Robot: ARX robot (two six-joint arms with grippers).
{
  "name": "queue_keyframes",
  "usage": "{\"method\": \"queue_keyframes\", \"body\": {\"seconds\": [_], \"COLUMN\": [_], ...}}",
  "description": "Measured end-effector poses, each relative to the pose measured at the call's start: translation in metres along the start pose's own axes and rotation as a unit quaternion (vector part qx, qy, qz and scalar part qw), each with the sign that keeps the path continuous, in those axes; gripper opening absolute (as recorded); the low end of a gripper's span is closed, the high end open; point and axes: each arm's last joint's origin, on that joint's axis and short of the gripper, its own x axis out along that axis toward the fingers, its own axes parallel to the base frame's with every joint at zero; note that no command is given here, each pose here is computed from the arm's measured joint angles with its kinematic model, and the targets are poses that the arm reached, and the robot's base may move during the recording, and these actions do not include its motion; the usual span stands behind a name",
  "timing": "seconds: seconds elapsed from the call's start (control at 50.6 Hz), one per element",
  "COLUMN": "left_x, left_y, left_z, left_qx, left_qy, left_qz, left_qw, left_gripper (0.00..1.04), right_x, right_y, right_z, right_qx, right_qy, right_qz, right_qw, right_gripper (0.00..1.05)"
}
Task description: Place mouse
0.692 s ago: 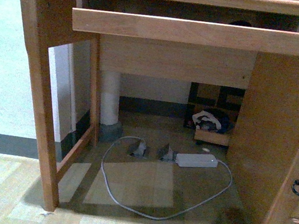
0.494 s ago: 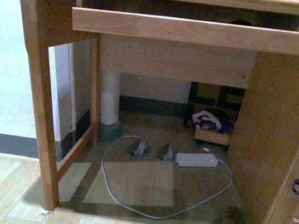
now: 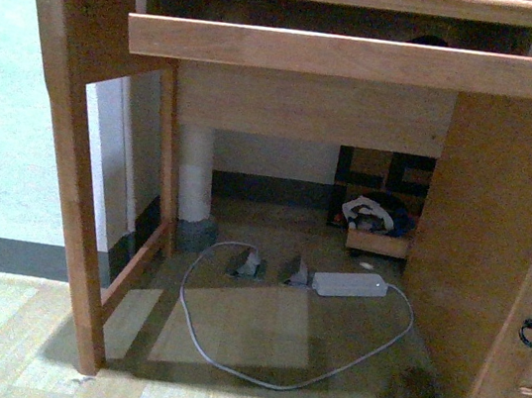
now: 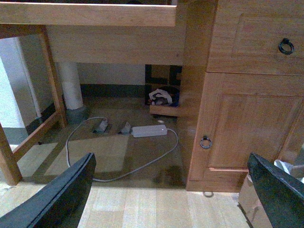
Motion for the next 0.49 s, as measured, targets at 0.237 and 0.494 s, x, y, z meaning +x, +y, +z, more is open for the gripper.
{"method": "queue_keyframes", "body": {"seconds": [0.237, 0.494], "left_x": [0.0, 0.0], "left_y": [0.0, 0.0], "left_z": [0.0003, 0.0001], "left_qx": [0.0, 0.0], "left_qy": [-0.001, 0.0], "left_qz": [0.0, 0.0], "left_qw": [1.0, 1.0], "left_gripper": [0.98, 0.98], "right_x": [0.0, 0.0], "right_y": [0.0, 0.0], "right_z": [-0.0001, 0.0], "right_qx": [0.0, 0.0], "right_qy": [0.0, 0.0], "right_qz": [0.0, 0.0], "right_qw": [1.0, 1.0], "right_gripper": [0.98, 0.98]}}
